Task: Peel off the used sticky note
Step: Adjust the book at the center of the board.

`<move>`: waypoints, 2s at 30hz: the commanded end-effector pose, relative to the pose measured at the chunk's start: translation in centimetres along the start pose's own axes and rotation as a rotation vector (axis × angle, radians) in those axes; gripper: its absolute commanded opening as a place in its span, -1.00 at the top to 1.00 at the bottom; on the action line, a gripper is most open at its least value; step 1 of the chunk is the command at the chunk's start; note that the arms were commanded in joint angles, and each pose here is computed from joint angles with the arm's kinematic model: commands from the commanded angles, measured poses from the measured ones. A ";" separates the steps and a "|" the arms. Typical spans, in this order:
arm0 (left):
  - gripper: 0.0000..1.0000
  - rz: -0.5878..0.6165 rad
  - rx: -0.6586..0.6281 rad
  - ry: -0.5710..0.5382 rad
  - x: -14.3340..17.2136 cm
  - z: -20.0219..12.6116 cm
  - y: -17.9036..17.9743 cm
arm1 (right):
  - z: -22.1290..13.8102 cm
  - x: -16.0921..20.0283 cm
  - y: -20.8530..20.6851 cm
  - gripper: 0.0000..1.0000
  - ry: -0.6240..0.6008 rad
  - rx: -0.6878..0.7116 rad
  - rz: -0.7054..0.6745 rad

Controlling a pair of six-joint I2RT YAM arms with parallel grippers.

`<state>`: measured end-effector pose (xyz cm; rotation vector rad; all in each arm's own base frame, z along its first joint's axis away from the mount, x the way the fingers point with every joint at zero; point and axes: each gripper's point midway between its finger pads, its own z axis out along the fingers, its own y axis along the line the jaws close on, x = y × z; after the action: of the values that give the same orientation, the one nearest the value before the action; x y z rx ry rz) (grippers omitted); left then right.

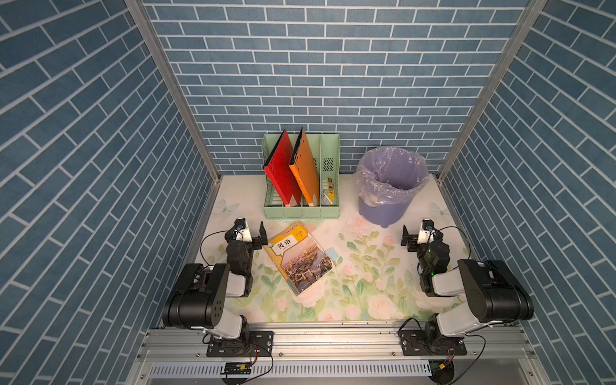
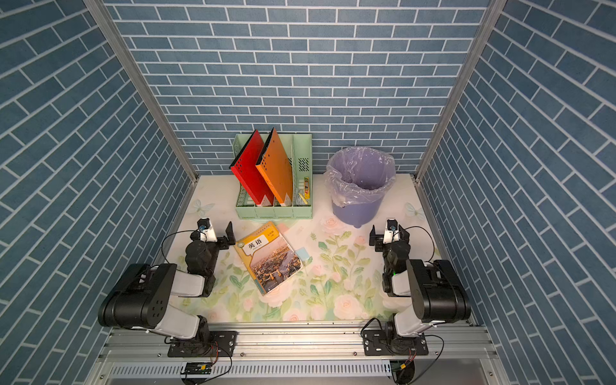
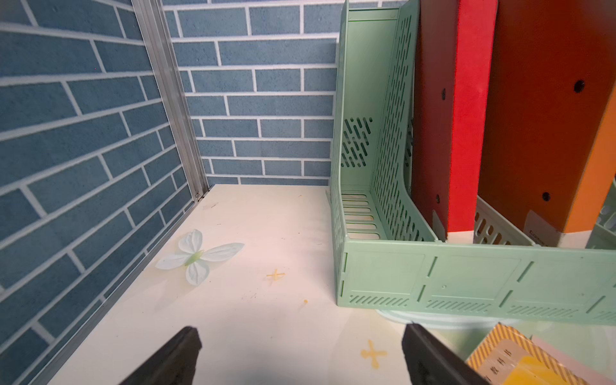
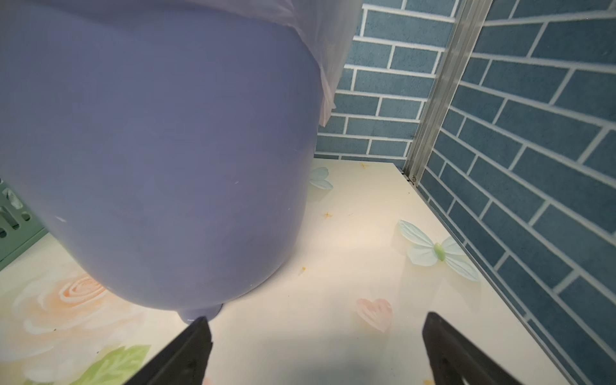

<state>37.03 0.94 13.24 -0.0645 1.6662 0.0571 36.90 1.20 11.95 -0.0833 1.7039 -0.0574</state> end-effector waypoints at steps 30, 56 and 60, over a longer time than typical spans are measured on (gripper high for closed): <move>-1.00 0.219 0.344 0.577 -2.5 4.2 -5.0 | 0.2 -7.8 -6.5 -0.99 0.096 0.343 0.225; -0.80 0.441 0.325 1.098 8.7 -2.7 -0.6 | -10.7 -4.1 22.1 -0.92 0.380 -0.432 0.121; -0.73 0.455 0.321 1.102 9.2 -2.9 -0.4 | -10.1 -4.2 27.8 -0.92 0.426 -0.578 0.079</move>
<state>34.00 -0.10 4.84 0.6320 2.7133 0.0921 25.91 25.89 13.01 -0.4403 2.1552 0.4053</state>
